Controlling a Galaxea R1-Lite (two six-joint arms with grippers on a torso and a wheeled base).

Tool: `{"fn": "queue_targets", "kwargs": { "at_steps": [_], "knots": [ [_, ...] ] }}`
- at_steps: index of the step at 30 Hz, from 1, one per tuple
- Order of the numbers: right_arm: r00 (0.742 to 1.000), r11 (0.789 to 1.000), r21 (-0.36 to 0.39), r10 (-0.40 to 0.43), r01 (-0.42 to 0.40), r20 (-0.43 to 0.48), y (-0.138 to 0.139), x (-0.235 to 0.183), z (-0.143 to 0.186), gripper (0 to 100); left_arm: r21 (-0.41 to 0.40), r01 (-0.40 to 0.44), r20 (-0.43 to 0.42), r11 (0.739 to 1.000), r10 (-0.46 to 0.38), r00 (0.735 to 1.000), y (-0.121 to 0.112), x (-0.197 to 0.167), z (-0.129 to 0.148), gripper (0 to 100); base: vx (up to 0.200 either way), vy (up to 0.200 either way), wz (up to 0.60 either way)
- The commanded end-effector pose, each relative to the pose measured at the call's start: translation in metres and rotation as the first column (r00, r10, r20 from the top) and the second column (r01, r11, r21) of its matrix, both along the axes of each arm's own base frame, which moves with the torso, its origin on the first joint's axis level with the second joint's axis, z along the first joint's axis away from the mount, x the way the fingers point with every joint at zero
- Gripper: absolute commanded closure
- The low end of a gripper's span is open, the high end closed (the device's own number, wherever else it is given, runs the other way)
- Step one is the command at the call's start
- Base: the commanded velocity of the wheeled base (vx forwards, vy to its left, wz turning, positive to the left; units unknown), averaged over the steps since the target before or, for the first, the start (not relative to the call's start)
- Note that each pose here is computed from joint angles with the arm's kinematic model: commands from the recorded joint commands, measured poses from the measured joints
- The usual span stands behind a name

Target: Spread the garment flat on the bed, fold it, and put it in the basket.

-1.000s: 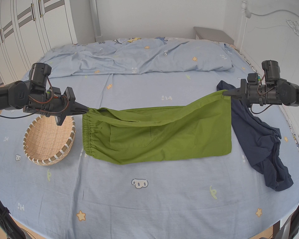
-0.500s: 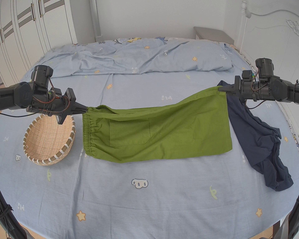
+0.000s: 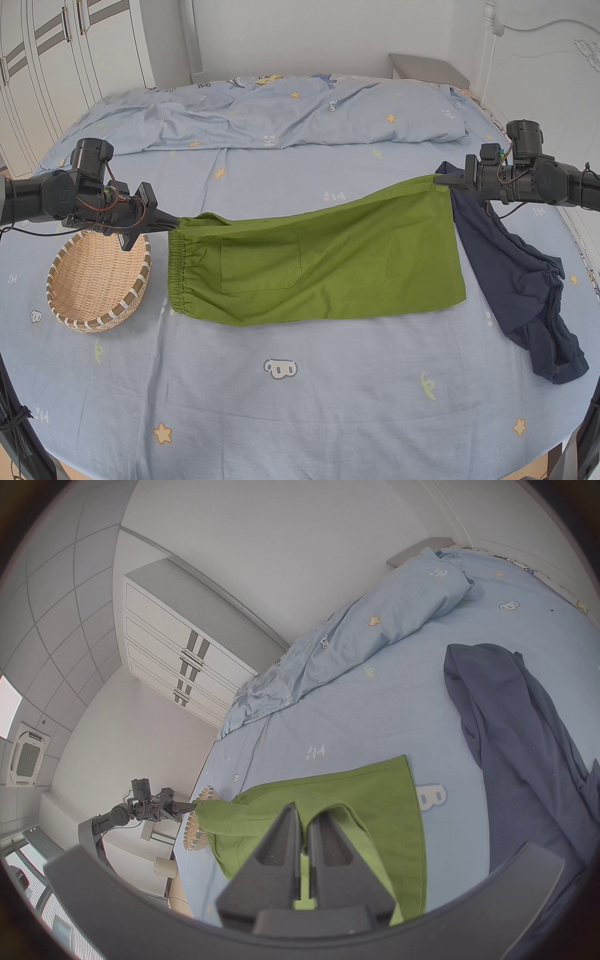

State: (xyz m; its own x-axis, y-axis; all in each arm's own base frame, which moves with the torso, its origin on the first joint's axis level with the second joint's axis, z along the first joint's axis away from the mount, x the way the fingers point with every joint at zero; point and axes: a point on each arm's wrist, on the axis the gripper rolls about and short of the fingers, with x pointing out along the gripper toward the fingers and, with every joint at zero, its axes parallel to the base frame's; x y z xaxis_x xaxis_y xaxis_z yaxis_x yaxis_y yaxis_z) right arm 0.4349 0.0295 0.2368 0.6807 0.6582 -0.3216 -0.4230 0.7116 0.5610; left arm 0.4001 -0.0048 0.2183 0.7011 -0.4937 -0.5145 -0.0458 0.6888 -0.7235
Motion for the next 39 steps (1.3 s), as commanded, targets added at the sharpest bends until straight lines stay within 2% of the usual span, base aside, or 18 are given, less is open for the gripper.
{"fn": "queue_targets", "kwargs": {
  "at_steps": [1, 6, 14, 35, 36, 39],
  "knots": [
    [1.000, 1.000, 0.000, 0.001, -0.001, 0.004, 0.000, 0.002, -0.001, 100, 0.000, -0.007, -0.004, 1.000, 0.007, 1.000, 0.003, 0.005, -0.004, 100, 0.000, 0.000, 0.00],
    [1.000, 1.000, -0.006, 0.002, -0.002, 0.021, 0.000, 0.008, -0.006, 100, 0.001, -0.002, 0.001, 1.000, 0.002, 1.000, 0.001, 0.013, -0.007, 100, 0.000, 0.000, 0.00],
    [0.999, 1.000, -0.013, 0.001, -0.001, 0.032, -0.001, 0.011, -0.009, 100, -0.006, 0.010, 0.075, 1.000, -0.009, 0.997, -0.005, 0.023, -0.006, 100, 0.000, 0.000, 0.00],
    [1.000, 0.999, -0.023, -0.023, 0.023, 0.004, -0.005, 0.022, -0.028, 100, -0.006, 0.004, 0.060, 1.000, -0.003, 0.998, -0.003, 0.038, -0.022, 100, 0.000, 0.000, 0.00],
    [1.000, 0.999, -0.022, -0.023, 0.023, 0.003, -0.005, 0.022, -0.028, 0, -0.006, 0.004, 0.060, 1.000, -0.003, 0.998, -0.003, 0.039, -0.022, 0, 0.000, 0.000, 0.00],
    [1.000, 0.999, -0.023, -0.023, 0.023, 0.001, -0.005, 0.024, -0.031, 0, -0.006, 0.007, 0.065, 1.000, -0.007, 0.998, -0.005, 0.041, -0.022, 0, 0.000, 0.000, 0.00]
  ]
}}
